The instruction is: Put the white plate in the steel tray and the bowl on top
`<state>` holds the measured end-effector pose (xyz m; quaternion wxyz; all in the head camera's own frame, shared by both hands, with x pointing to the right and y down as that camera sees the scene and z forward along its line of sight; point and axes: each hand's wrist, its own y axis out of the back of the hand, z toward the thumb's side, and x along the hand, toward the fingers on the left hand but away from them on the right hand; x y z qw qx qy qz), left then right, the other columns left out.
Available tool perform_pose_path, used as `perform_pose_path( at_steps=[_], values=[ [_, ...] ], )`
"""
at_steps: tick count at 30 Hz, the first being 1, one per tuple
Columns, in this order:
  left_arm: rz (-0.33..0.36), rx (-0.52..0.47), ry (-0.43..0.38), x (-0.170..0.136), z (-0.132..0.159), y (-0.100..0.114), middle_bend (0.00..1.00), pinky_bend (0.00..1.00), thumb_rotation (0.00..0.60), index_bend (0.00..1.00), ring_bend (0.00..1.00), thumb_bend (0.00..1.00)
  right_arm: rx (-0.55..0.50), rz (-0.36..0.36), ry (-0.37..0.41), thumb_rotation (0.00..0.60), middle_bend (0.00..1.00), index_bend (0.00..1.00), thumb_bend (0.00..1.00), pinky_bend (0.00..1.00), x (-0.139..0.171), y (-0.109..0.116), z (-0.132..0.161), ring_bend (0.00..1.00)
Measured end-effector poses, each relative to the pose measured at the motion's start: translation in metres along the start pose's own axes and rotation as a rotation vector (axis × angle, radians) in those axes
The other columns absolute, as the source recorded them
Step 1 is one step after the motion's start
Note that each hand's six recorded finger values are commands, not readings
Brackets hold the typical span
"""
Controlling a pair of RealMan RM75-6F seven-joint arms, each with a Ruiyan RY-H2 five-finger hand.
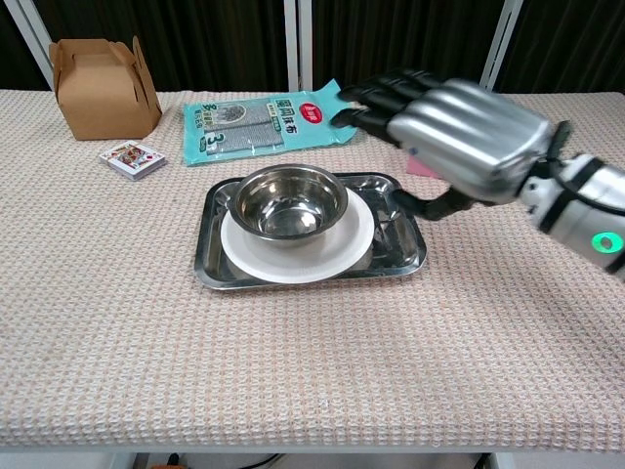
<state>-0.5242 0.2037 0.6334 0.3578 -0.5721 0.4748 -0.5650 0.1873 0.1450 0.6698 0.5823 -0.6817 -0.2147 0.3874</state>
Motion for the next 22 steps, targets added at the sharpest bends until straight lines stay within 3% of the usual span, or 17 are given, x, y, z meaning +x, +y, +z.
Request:
perform_pose_path(
  at_steps=[6, 10, 16, 19, 22],
  values=[
    [-0.010, 0.047, -0.038, -0.007, 0.008, 0.005, 0.12, 0.17, 0.600, 0.08, 0.07, 0.01, -0.058, 0.054, -0.175, 0.600, 0.00, 0.00, 0.32, 0.00, 0.068, 0.010, -0.076, 0.00],
    [-0.031, 0.072, -0.055, -0.015, 0.011, 0.007, 0.12, 0.16, 0.599, 0.09, 0.07, 0.01, -0.139, 0.064, -0.341, 0.600, 0.00, 0.00, 0.31, 0.00, 0.122, 0.007, -0.120, 0.00],
    [-0.097, 0.104, -0.102, -0.030, 0.016, 0.006, 0.12, 0.16, 0.573, 0.10, 0.07, 0.01, -0.155, 0.127, -0.601, 0.600, 0.00, 0.00, 0.31, 0.00, 0.200, -0.007, -0.177, 0.00],
    [-0.108, 0.109, -0.120, -0.035, 0.018, 0.005, 0.12, 0.15, 0.532, 0.10, 0.07, 0.01, -0.173, 0.163, -0.663, 0.600, 0.00, 0.00, 0.31, 0.00, 0.223, -0.013, -0.188, 0.00],
    [-0.101, 0.122, -0.122, -0.038, 0.018, 0.006, 0.12, 0.15, 0.523, 0.10, 0.07, 0.01, -0.183, 0.175, -0.667, 0.600, 0.00, 0.00, 0.31, 0.00, 0.230, -0.016, -0.189, 0.00]
  ],
)
